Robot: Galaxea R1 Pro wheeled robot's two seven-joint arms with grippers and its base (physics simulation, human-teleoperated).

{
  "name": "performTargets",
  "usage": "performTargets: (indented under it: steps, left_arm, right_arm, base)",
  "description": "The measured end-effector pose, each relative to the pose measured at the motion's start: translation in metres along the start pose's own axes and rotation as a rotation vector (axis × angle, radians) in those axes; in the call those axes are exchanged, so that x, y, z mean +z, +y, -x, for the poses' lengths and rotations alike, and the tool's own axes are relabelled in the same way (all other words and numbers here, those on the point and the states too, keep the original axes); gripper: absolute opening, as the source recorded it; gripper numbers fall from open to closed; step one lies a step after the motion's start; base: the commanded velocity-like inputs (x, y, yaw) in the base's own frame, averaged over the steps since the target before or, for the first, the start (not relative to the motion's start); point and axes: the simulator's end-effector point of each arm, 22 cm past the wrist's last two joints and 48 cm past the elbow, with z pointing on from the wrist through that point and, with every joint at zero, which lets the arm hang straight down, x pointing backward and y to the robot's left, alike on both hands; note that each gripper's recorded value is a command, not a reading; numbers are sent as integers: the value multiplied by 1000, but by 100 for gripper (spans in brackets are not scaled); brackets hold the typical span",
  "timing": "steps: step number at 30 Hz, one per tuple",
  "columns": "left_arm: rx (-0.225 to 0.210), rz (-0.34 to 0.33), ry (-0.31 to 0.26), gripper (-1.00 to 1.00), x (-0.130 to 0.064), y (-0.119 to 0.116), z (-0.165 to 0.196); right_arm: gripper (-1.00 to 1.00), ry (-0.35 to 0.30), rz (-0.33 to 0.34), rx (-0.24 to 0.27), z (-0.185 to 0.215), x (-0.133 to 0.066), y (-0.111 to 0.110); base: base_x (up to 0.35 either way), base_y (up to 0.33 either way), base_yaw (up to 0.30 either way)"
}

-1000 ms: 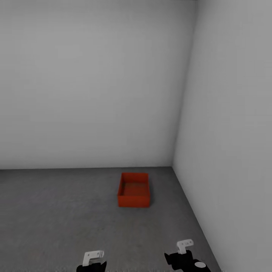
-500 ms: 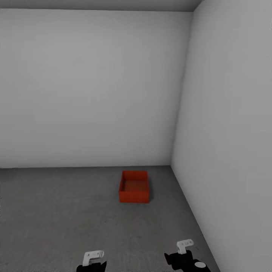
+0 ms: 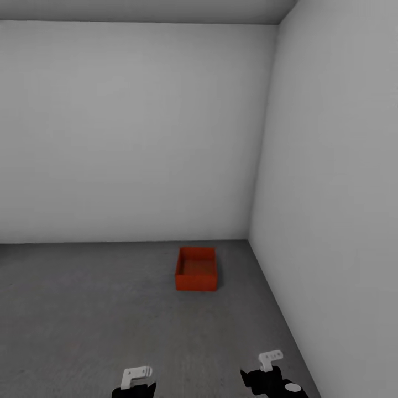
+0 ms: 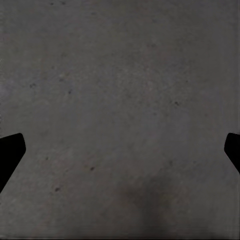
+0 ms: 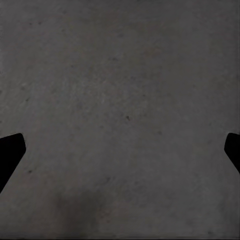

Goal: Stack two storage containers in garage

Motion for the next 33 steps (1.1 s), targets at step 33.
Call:
performTargets:
  steps: [33]
  left_arm:
    - [-1,-3,1,100,-29,-5,10]
  right_arm:
    - [100,2,0,-1,12,-28,4]
  base:
    - [-221,0,-44]
